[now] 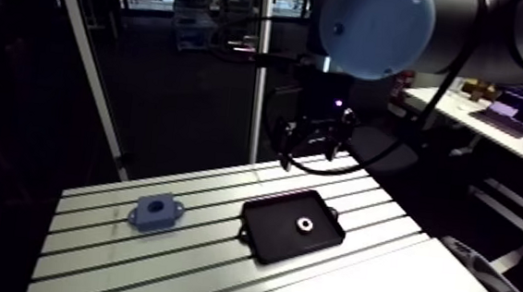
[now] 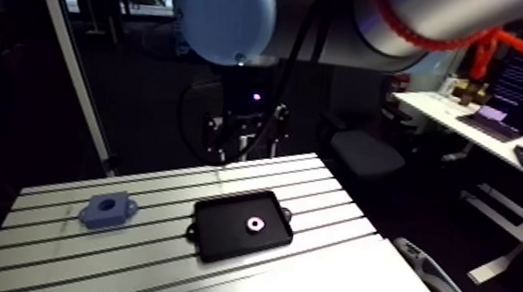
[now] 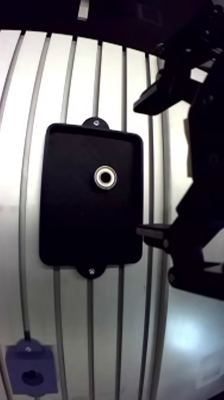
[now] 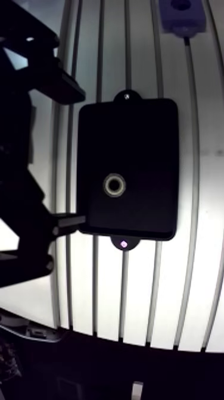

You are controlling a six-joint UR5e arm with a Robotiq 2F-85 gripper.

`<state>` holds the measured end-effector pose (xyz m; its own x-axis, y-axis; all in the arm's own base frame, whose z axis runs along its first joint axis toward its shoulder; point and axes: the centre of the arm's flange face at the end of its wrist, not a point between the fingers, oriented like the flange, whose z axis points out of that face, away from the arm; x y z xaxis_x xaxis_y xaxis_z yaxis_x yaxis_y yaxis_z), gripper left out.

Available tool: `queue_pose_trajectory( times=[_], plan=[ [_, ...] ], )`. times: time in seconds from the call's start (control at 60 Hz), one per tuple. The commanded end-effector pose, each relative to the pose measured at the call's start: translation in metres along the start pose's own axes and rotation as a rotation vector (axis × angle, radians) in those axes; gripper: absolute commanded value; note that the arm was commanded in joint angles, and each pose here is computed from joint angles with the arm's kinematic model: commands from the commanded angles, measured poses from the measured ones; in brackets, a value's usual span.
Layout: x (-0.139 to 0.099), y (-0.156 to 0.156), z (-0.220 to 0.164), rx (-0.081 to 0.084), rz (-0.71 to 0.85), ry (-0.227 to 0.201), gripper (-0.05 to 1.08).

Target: Pick up the bearing and press it into the housing until flush.

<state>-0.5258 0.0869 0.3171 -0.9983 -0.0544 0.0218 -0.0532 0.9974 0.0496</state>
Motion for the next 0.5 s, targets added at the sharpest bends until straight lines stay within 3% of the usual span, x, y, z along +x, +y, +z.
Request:
queue_pose_trajectory(
  times=[0.017, 0.117, 0.5],
  plan=[
    [-0.007, -0.002, 0.038, 0.035, 0.009, -0.015, 0.01],
    [-0.007, 0.000, 0.052, 0.049, 0.028, -0.040, 0.01],
    [-0.001, 0.003, 0.079, 0.062, 0.045, -0.082, 0.01]
  ],
)
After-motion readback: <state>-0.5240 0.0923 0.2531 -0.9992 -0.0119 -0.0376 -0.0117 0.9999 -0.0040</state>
